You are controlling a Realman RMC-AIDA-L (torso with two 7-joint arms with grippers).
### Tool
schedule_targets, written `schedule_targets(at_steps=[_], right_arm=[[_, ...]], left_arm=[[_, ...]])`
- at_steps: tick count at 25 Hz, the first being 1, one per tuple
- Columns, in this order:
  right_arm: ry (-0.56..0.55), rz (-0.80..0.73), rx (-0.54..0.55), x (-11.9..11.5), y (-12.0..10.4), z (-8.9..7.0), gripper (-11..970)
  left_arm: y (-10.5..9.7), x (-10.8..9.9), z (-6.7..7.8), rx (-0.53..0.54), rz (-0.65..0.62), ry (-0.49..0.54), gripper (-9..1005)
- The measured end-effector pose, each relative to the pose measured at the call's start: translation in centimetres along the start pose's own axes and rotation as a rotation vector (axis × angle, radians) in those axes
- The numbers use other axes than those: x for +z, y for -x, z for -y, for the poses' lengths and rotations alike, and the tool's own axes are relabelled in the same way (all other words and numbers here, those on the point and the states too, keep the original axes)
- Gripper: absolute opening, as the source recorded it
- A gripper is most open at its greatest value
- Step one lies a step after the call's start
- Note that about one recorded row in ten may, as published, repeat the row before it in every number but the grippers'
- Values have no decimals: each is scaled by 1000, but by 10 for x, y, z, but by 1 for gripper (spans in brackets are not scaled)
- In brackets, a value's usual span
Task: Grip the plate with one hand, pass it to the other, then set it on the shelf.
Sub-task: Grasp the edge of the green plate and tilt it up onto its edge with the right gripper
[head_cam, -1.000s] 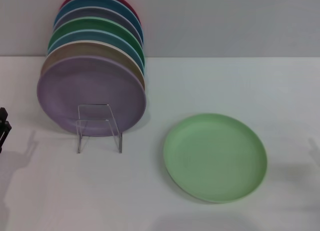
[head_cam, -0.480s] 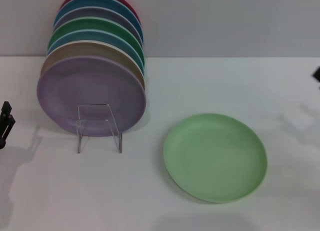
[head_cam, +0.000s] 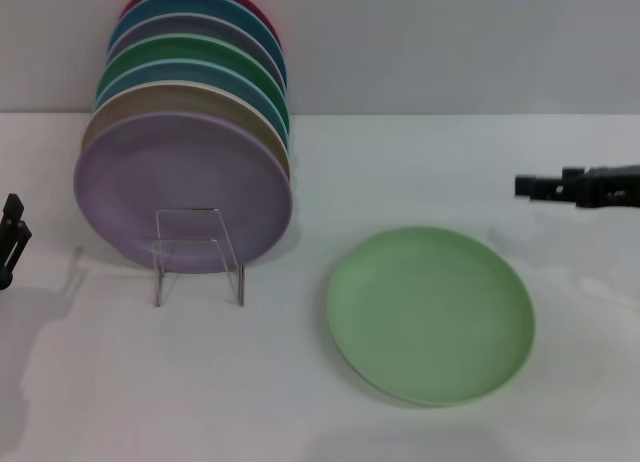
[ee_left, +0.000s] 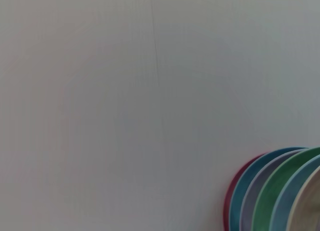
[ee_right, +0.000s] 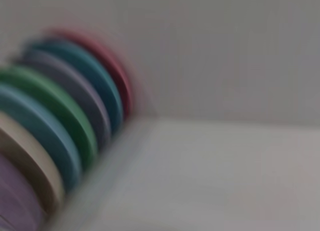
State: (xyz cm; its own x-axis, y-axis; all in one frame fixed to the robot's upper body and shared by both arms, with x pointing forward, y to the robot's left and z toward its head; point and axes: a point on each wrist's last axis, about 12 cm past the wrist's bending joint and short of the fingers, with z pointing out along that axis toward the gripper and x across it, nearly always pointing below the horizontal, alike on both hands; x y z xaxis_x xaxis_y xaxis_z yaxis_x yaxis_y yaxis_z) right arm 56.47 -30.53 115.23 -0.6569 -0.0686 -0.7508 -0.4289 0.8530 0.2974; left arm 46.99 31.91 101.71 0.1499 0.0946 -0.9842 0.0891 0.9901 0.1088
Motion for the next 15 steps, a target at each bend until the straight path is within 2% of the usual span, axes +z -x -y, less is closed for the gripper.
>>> schedule_targets(at_steps=[3,6,15], right_arm=[[-83,-156,-30,11,8,-6,795],[-102,-196,-33,16,7,-7,792],[-64,-298,-24,41,-2,-13,781]], left_arm=[[0,0,0,0,4,0,785],[1,0,0,0,4,-1,784],[1,2,4,-4,9,-20,779]])
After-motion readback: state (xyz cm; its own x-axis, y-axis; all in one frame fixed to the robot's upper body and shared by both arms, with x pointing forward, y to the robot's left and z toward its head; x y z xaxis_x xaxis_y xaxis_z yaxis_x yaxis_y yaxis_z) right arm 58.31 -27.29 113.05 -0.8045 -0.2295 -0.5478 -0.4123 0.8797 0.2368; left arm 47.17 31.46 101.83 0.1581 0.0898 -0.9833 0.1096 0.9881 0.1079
